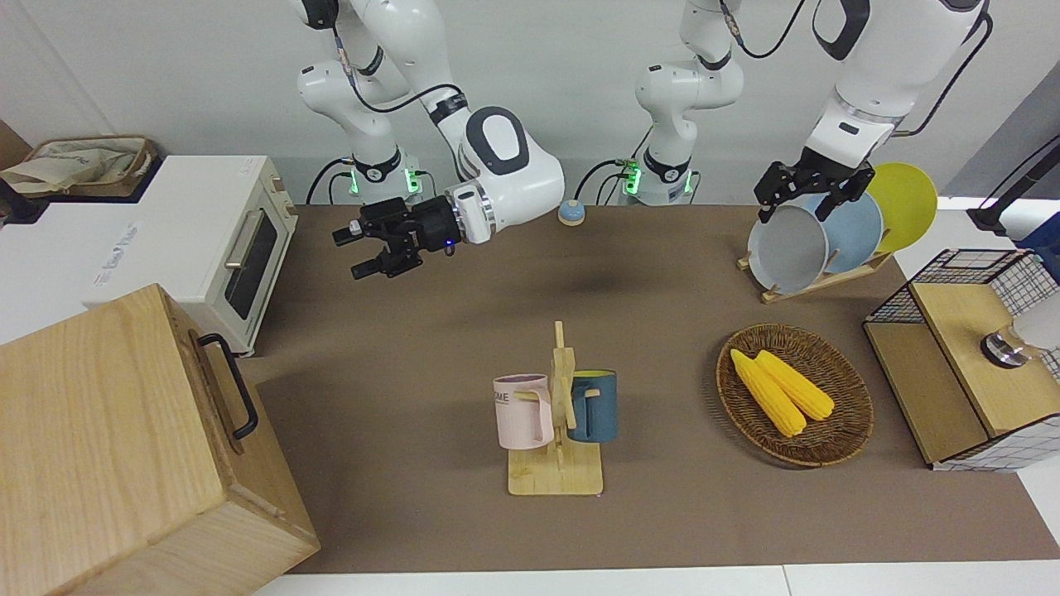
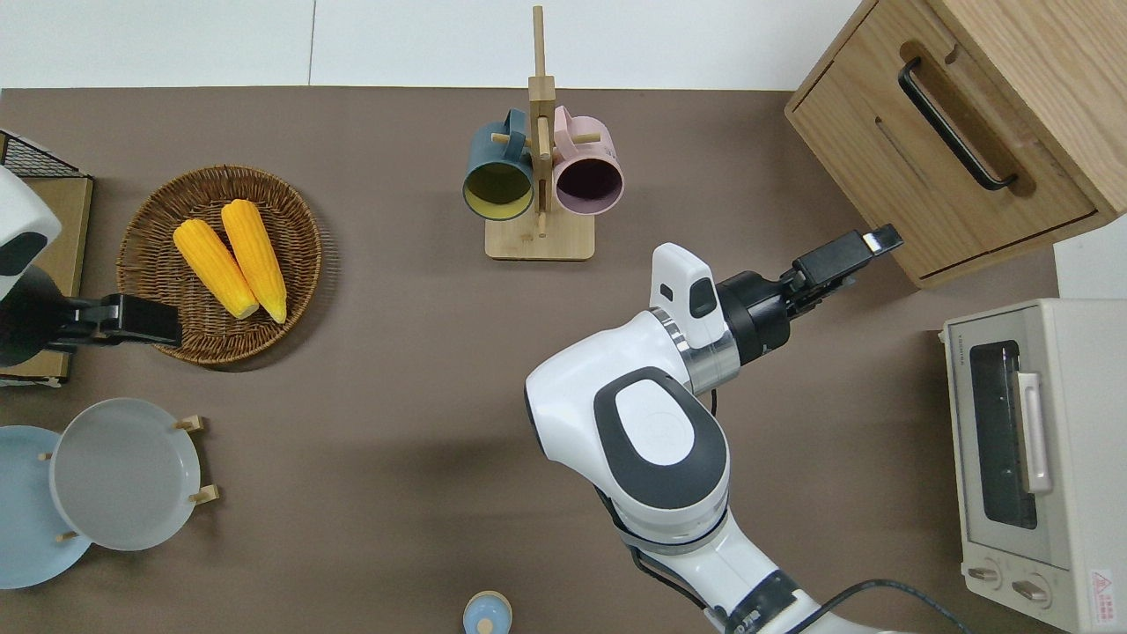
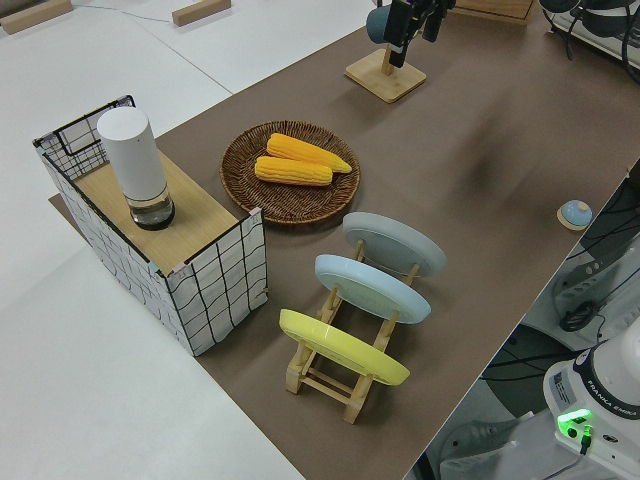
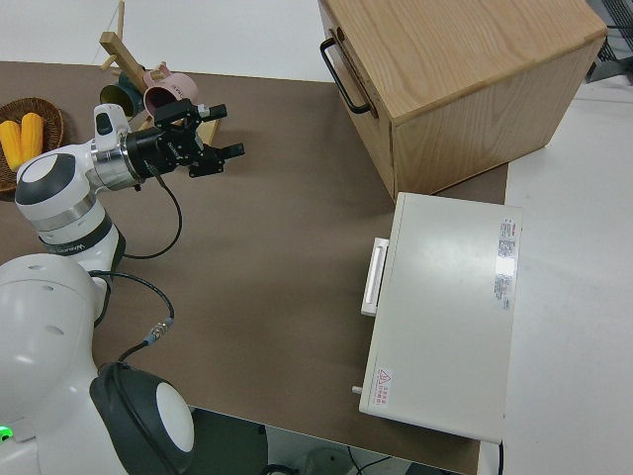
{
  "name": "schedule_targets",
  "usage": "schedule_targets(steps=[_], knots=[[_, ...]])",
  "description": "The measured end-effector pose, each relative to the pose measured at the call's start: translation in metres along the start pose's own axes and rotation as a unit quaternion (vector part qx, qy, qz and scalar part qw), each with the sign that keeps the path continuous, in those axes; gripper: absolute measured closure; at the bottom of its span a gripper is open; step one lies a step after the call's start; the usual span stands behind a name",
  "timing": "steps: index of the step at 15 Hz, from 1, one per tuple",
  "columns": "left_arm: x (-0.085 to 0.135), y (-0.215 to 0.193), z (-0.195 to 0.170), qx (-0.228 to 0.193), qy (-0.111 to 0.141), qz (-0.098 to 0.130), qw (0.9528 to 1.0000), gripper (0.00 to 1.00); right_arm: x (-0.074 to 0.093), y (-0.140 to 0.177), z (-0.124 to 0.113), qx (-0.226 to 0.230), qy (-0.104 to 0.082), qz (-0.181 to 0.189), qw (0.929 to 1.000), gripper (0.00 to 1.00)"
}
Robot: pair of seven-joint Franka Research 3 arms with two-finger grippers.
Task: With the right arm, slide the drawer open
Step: 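Reach the right gripper to the black drawer handle and grasp it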
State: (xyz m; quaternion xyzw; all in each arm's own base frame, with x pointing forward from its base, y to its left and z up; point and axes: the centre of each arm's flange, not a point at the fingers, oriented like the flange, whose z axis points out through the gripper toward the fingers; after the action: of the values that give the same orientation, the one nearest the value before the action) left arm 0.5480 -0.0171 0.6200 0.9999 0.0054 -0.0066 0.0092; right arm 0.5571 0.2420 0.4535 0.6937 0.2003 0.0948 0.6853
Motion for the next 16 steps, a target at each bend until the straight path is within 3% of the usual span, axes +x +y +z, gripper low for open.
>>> schedule_targets(steps=[5, 9, 16], knots=[[0.0, 0.0, 0.0, 0.0, 0.0, 0.0, 1.0, 0.0, 0.009, -0.001, 0.013, 0.0, 0.023, -0.012, 0.9997, 0.01], [0.0, 0.0, 0.0, 0.0, 0.0, 0.0, 1.0, 0.0, 0.013, -0.002, 0.028, -0.003, 0.03, -0.015, 0.9994, 0.01], [0.0, 0.0, 0.0, 0.0, 0.0, 0.0, 1.0, 0.0, 0.022, -0.007, 0.074, -0.014, 0.042, -0.022, 0.9988, 0.01]])
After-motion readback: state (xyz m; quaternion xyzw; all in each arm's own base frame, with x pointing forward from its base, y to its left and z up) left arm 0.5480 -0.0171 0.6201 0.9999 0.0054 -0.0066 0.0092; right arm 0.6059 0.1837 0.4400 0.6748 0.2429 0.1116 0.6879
